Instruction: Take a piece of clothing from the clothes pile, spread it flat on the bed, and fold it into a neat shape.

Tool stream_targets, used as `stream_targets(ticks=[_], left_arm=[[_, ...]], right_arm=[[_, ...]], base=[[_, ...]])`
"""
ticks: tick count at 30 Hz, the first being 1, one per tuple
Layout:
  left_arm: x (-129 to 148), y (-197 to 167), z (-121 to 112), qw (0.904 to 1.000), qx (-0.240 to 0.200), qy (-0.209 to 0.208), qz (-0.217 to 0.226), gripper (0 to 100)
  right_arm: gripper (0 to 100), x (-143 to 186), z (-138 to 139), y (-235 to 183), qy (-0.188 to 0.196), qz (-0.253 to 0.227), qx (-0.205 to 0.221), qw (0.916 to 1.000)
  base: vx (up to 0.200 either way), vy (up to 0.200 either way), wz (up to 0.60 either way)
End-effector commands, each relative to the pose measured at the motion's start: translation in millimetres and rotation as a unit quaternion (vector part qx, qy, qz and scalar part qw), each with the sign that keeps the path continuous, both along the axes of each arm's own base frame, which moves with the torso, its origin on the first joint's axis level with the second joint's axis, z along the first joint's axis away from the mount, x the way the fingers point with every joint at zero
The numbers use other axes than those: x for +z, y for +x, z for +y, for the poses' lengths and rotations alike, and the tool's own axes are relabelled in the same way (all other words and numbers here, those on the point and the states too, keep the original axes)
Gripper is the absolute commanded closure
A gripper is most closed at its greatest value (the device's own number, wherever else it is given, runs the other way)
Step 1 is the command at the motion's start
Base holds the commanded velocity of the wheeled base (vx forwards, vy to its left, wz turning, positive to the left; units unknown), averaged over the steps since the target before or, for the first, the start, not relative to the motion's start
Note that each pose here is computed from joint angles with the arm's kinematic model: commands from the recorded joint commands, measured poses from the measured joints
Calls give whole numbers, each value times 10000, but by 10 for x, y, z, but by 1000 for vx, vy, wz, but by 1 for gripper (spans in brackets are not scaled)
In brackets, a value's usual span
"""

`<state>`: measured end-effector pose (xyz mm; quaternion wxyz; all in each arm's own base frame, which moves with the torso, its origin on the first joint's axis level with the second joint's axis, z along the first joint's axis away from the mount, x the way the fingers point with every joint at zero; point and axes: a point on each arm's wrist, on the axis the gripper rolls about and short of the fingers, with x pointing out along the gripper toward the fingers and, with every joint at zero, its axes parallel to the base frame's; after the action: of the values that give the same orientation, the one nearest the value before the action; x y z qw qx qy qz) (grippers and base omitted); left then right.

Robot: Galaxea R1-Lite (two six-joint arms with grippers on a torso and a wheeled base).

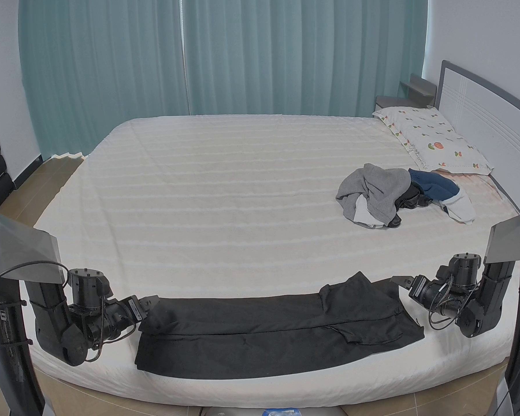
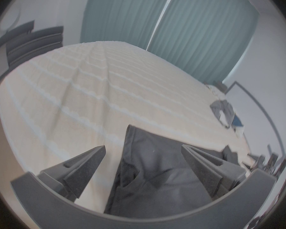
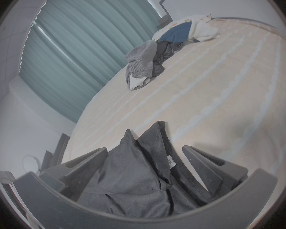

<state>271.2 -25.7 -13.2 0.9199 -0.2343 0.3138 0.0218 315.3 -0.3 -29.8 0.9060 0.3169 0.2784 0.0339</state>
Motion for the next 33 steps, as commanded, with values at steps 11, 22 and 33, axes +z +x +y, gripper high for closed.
stream_targets(ticks=[11,22,33], left_arm=[[-375,454,14,9964,523,-665,9,0],[-480,526,7,9984,397,-394,-11,100],[-577,504,35,9953,883,-286,-293,100]], right_arm=[[0,-136,-25,223,1001,361,-142,9942],[0,-145,-21,223,985,368,-178,9943],[0,-171,-89,221,979,371,-282,9941]], base=[[0,0,0],[0,0,0],[0,0,0]])
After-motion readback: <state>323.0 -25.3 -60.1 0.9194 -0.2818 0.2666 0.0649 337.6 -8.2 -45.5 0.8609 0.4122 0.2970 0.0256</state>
